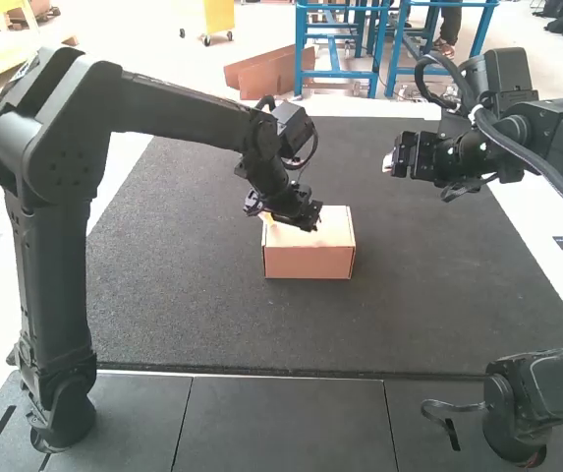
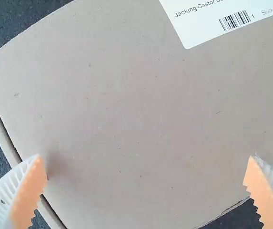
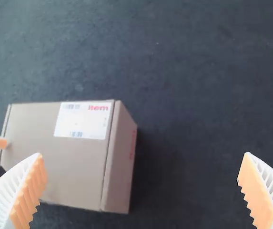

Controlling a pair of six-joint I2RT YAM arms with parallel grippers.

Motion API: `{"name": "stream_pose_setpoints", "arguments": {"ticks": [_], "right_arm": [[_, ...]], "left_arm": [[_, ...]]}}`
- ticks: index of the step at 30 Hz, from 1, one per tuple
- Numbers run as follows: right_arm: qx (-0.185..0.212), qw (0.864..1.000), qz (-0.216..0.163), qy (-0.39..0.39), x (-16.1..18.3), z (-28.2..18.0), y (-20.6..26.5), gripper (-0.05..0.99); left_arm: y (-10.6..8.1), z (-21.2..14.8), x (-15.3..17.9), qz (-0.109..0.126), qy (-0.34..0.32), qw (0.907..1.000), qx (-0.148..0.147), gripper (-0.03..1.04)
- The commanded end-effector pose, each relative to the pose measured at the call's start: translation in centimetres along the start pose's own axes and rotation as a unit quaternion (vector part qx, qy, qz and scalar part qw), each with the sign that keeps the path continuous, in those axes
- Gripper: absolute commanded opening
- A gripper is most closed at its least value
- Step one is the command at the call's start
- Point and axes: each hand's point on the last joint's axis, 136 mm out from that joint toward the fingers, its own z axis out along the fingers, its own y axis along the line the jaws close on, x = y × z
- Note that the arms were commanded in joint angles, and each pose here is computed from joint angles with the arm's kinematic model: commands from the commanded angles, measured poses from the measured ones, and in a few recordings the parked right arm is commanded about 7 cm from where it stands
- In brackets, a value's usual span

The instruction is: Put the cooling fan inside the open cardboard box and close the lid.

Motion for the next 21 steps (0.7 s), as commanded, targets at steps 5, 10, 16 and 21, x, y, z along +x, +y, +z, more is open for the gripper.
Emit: {"name": "stream_pose_setpoints", "arguments": {"ticks": [5,10,16,21], "right_arm": [[-0.005,1.0,0.007,-0.014,-1.4,-1.1,0.1,0.92],[-0.005,1.0,0.014,-0.015,-1.7,-1.5,0.2,0.92],[-0.007,0.999,0.023,-0.022,-2.3,-1.9,0.3,0.92],[-0.007,0.999,0.035,-0.023,-2.4,-1.9,0.3,0.92]], "left_arm": [[-1.2,1.0,1.8,0.014,0.021,0.9996,0.015,0.97],[-1.2,-2.2,-0.6,0.009,-0.018,0.9995,0.024,0.97],[0.0,-10.1,-7.0,-0.007,-0.128,0.9911,0.033,0.97],[2.6,-14.8,-8.7,-0.033,-0.178,0.9832,0.023,0.97]]}}
